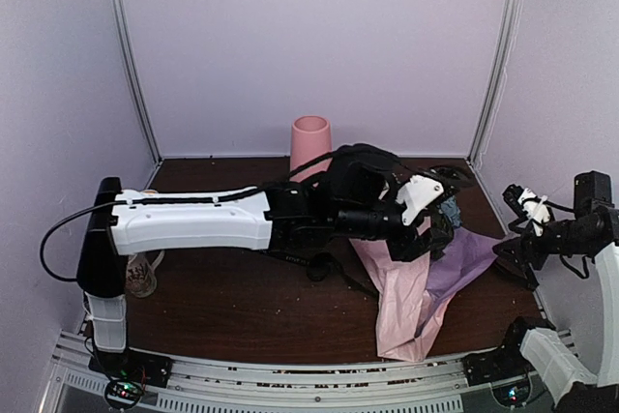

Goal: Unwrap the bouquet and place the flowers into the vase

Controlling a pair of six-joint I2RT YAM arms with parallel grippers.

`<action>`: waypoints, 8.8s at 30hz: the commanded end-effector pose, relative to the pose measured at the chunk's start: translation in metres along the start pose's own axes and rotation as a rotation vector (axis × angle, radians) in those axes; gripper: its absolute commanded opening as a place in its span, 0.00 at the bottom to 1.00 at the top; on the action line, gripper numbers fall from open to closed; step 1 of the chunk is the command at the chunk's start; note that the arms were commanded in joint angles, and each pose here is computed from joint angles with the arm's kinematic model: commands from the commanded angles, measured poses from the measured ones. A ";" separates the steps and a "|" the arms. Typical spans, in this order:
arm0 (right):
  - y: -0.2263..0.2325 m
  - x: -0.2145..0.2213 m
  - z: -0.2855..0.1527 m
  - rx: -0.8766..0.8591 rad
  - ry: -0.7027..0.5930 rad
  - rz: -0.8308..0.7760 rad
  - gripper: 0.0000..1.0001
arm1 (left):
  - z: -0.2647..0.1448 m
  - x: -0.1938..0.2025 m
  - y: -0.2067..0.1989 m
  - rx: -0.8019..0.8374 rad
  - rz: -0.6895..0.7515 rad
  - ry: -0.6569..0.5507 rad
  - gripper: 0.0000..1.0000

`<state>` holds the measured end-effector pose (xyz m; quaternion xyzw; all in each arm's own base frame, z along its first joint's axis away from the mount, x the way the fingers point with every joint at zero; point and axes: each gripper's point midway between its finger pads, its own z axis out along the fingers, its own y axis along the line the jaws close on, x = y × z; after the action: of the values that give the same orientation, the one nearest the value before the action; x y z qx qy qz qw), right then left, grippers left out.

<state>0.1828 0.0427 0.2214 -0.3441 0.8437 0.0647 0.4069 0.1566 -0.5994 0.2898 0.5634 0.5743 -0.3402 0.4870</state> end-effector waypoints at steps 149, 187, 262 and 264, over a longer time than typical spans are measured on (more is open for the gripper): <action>0.305 0.093 -0.033 -1.229 0.544 -1.238 0.13 | -0.223 0.178 0.117 -0.793 -0.732 0.442 0.83; -0.052 0.153 0.158 -0.208 0.830 -0.186 0.33 | -0.083 0.365 0.054 -0.236 -0.327 0.990 0.65; 0.042 -0.055 0.293 -0.210 0.497 0.192 0.16 | -0.150 0.214 0.088 -0.509 -0.654 0.365 0.83; 0.043 -0.060 0.288 -0.219 0.482 0.195 0.12 | -0.149 0.213 0.088 -0.508 -0.652 0.365 0.84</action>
<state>0.3663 0.2135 0.0596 -0.3092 0.9348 0.1002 0.1432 0.2365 -0.3693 0.1355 0.2696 0.8725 -0.1974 0.3564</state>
